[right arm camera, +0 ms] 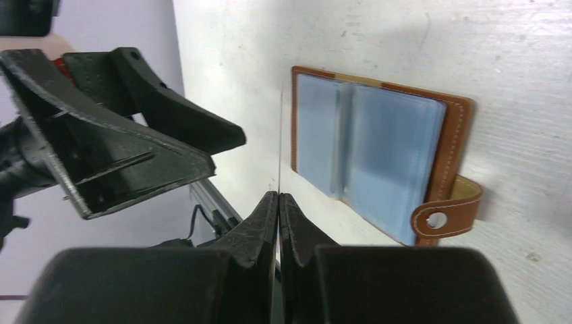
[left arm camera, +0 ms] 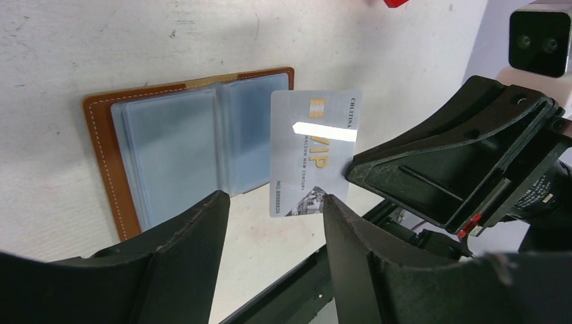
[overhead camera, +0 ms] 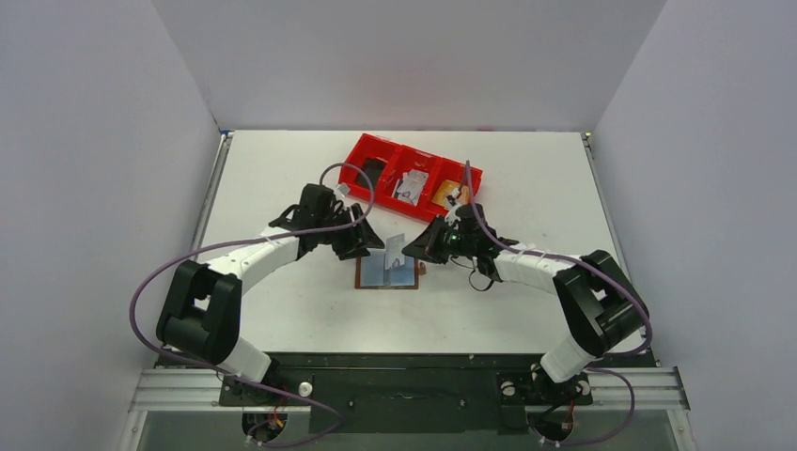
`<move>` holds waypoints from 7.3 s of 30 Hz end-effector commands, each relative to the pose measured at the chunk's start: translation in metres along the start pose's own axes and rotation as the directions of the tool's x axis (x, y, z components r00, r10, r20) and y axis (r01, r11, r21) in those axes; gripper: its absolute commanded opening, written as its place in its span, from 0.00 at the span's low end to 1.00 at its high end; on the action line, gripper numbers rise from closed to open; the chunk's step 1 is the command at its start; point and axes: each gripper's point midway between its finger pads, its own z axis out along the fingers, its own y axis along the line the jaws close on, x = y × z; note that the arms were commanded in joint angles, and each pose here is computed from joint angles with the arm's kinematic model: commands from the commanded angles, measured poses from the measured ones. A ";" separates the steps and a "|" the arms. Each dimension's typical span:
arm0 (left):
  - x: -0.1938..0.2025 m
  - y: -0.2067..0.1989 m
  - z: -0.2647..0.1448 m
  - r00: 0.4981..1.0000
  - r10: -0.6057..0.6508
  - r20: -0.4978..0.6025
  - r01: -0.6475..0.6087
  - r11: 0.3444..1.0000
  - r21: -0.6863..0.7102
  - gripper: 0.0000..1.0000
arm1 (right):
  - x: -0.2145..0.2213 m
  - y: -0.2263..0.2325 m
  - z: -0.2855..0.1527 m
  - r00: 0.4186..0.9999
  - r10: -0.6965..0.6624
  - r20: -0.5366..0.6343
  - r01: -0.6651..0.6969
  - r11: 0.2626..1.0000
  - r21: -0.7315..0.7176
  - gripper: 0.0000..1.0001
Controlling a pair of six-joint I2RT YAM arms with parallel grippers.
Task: Take the credit cards out of the card holder
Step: Place the credit card in the storage box, then remove the credit card from the card holder.
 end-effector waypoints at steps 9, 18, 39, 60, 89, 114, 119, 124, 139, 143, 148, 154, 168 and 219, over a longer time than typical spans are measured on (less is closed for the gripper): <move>-0.015 -0.054 -0.019 0.999 -0.039 0.024 0.029 0.942 0.333 0.51 | -0.026 0.080 -0.026 0.999 0.028 0.046 -0.014 0.961 -0.275 0.00; -0.015 -0.064 -0.023 0.998 -0.068 0.009 0.058 0.907 0.417 0.43 | -0.026 0.092 -0.031 0.999 0.044 0.032 -0.031 0.946 -0.324 0.00; -0.019 -0.068 -0.031 0.998 -0.050 0.043 0.028 0.911 0.411 0.00 | -0.039 0.049 -0.048 0.982 -0.104 0.160 0.103 0.995 0.011 0.64; -0.117 -0.088 0.008 0.949 0.223 0.220 -0.258 0.956 0.142 0.00 | -0.061 0.016 -0.111 0.911 -0.247 0.330 0.143 0.940 0.309 0.66; -0.192 -0.076 0.151 0.882 0.427 0.198 -0.432 0.902 -0.018 0.00 | -0.055 0.016 -0.147 0.888 -0.293 0.355 0.161 0.920 0.356 0.66; -0.214 -0.122 0.093 0.826 0.489 0.280 -0.491 0.868 -0.071 0.39 | -0.055 0.012 -0.138 0.895 -0.295 0.334 0.166 0.917 0.364 0.66; -0.213 -0.135 0.064 0.819 0.484 0.309 -0.484 0.871 -0.080 0.40 | -0.054 0.006 -0.131 0.903 -0.292 0.315 0.165 0.913 0.373 0.66; -0.200 -0.133 0.028 0.826 0.454 0.334 -0.443 0.889 -0.112 0.40 | -0.052 0.008 -0.120 0.906 -0.298 0.300 0.178 0.912 0.368 0.66; -0.104 -0.049 -0.052 0.878 0.366 0.309 -0.304 0.925 -0.229 0.40 | -0.016 0.025 -0.049 0.922 -0.343 0.178 0.260 0.891 0.372 0.65; -0.084 -0.024 -0.060 0.902 0.336 0.273 -0.270 0.929 -0.253 0.40 | -0.005 0.028 -0.027 0.927 -0.348 0.139 0.278 0.887 0.369 0.65; -0.059 0.012 -0.065 0.928 0.292 0.233 -0.220 0.931 -0.291 0.40 | 0.010 0.026 -0.005 0.931 -0.357 0.076 0.304 0.873 0.381 0.64; -0.040 0.036 -0.068 0.945 0.254 0.209 -0.186 0.937 -0.296 0.40 | 0.027 0.028 0.020 0.930 -0.367 0.019 0.332 0.862 0.383 0.60; -0.034 0.059 -0.077 0.958 0.185 0.219 -0.113 0.947 -0.302 0.40 | 0.042 0.019 0.064 0.922 -0.382 -0.068 0.372 0.820 0.435 0.52; -0.022 0.067 -0.053 0.981 0.105 0.165 -0.060 0.965 -0.257 0.40 | 0.074 -0.073 0.072 0.838 -0.431 -0.333 0.544 0.633 0.551 0.00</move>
